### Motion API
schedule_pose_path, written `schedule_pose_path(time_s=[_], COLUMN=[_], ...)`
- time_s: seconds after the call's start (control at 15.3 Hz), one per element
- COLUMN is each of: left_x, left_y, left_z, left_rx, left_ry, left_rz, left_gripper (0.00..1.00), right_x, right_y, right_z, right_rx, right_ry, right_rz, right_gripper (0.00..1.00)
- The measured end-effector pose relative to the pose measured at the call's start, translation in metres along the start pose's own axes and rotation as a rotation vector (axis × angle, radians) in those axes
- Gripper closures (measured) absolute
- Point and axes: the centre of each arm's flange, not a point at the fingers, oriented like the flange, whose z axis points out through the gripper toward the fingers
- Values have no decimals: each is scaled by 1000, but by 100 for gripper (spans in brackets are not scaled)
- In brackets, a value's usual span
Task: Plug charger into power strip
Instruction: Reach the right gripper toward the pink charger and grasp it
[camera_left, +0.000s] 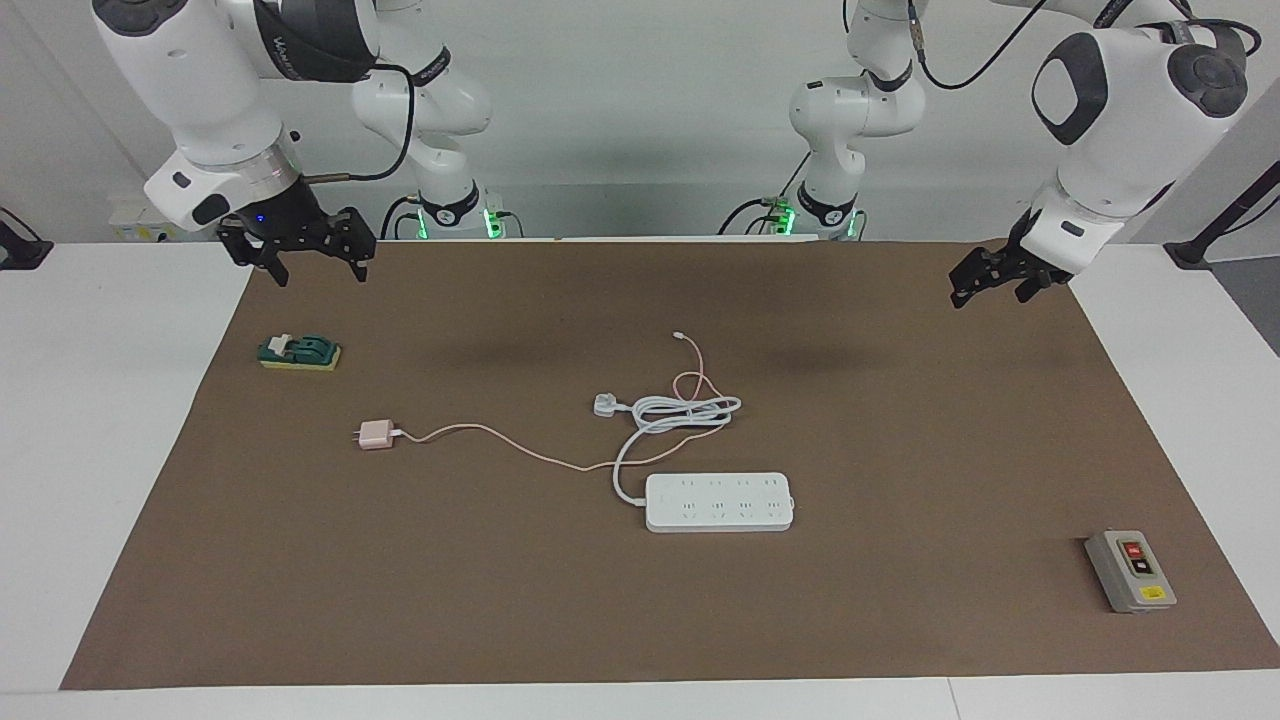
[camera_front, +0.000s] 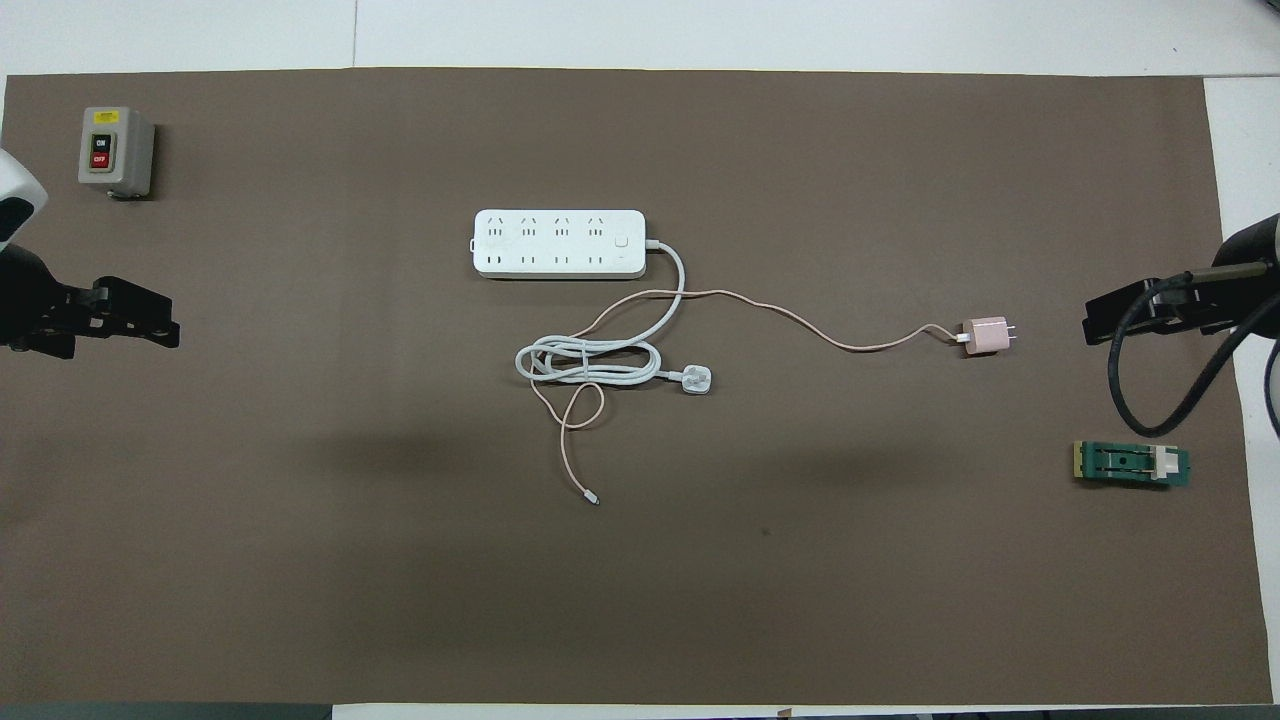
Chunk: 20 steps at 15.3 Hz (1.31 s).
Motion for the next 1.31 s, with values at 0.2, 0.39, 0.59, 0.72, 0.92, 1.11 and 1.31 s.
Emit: schedule_pose_path(time_s=[0.2,0.39,0.59,0.72,0.92,1.11,1.31], left_x=[0,0,0,0,0,0,0], left_y=[0,0,0,0,0,0,0], left_z=[0,0,0,0,0,0,0], left_rx=[0,0,0,0,0,0,0], left_ry=[0,0,0,0,0,0,0], left_rz=[0,0,0,0,0,0,0], left_gripper=[0,0,0,0,0,0,0], right_x=[0,-1,-1,-1,2,13,35], right_y=[3,9,10,11,17,17,42], right_z=[0,0,0,0,2,23,69], right_rx=[0,1,2,2,4,66,172], right_ry=[0,-1,-1,0,12,-30,-111], right_rz=[6,17,19,23,149,399,640], right_gripper=[0,0,0,0,0,2,4])
